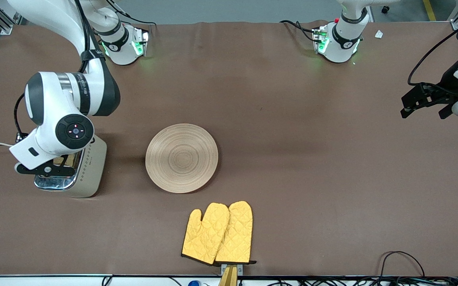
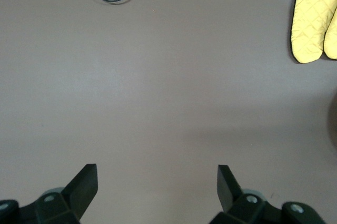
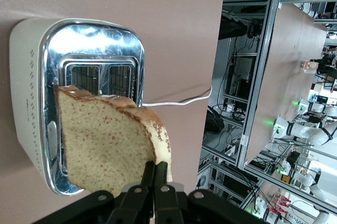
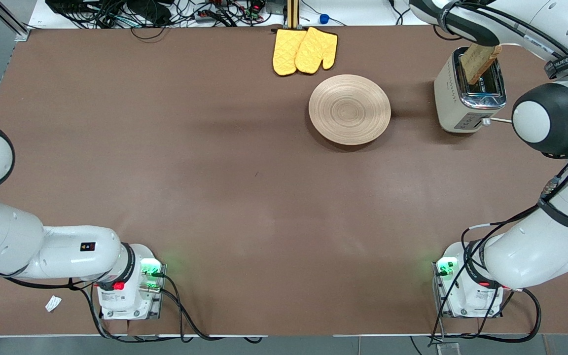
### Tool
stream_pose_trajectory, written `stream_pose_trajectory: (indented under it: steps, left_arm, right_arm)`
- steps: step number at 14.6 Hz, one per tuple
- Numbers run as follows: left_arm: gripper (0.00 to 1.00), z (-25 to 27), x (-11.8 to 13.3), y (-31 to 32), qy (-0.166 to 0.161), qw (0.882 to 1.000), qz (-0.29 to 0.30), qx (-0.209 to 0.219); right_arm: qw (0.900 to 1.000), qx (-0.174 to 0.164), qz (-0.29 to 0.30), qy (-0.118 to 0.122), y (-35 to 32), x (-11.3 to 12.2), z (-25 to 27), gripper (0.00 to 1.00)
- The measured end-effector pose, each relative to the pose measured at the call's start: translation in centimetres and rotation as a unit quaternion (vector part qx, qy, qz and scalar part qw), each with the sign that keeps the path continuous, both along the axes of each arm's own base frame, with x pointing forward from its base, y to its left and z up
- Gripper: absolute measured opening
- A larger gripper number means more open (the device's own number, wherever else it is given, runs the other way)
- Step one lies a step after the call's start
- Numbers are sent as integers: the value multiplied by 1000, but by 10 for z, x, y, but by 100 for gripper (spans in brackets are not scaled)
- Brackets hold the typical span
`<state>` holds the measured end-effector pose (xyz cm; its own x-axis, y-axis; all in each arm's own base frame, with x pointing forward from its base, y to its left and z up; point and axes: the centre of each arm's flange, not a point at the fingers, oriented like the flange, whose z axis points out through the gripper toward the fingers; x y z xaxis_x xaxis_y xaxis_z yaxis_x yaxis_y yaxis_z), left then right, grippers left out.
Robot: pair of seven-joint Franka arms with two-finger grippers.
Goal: Move plate and put bread in toaster
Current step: 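Lower the bread into a toaster slot with the right gripper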
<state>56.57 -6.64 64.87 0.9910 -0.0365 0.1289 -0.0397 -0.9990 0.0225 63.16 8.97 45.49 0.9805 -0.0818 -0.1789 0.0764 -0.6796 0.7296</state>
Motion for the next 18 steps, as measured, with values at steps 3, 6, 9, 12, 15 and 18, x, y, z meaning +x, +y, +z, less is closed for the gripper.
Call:
stream_pose_trajectory:
  steps: [3,6,9,12,15,18]
  left_arm:
    - [100,0,0,0,0,1000,0,0]
    - [100,0,0,0,0,1000,0,0]
    - [100,0,0,2,0,1000,1,0]
    - [100,0,1,5,0,1000,3,1]
    - [100,0,0,3,-1,1000,2,5]
    - [100,1,0,3,-1,1000,2,5]
  right_arm:
    - [1000,-7,-11,1,-6,0,-10,2]
    - [1000,-16,-17,5,-16,2,-17,2]
    - [1000,-17,-20,7,-20,3,-21,2]
    - [1000,-18,-21,7,-22,4,-25,2]
    - [1000,-18,-21,4,-21,6,-31,2]
    - [1000,-19,-18,5,-19,9,-44,2]
